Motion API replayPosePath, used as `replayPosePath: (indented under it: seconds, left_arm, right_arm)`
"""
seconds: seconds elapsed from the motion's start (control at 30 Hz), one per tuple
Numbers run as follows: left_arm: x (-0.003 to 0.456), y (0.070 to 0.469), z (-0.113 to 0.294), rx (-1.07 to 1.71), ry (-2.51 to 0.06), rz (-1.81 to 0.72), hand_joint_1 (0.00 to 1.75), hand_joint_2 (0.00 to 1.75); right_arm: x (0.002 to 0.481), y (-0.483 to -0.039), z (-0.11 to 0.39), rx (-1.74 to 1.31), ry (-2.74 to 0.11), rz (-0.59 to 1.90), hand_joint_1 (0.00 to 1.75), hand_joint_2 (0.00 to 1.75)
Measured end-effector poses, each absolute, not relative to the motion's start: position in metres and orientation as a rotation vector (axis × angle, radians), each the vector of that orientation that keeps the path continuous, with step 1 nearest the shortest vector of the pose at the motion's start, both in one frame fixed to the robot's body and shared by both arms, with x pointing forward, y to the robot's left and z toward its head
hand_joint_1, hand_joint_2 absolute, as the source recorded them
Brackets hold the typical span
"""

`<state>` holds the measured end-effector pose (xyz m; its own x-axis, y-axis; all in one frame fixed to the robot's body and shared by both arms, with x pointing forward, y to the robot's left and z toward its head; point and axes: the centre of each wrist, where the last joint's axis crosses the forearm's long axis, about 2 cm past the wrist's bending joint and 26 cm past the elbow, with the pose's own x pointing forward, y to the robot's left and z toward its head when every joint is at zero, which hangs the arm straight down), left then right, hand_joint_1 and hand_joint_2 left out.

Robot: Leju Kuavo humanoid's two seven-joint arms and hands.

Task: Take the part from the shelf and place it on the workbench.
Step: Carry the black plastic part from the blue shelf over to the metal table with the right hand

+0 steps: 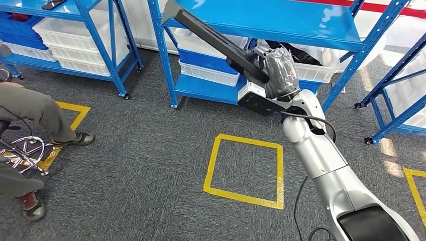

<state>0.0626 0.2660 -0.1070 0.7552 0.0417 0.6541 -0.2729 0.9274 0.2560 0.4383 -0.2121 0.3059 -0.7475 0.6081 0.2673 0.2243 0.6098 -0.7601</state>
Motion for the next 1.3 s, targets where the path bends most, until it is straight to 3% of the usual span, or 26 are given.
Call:
replayPosePath:
  seconds: [1.3]
  left_arm:
    - [0.079, 0.273, -0.105, 0.339, -0.718, 0.163, 0.00, 1.75]
  right_arm:
    - [0.452, -0.285, 0.323, -0.853, -2.246, 0.884, 1.71, 1.75]
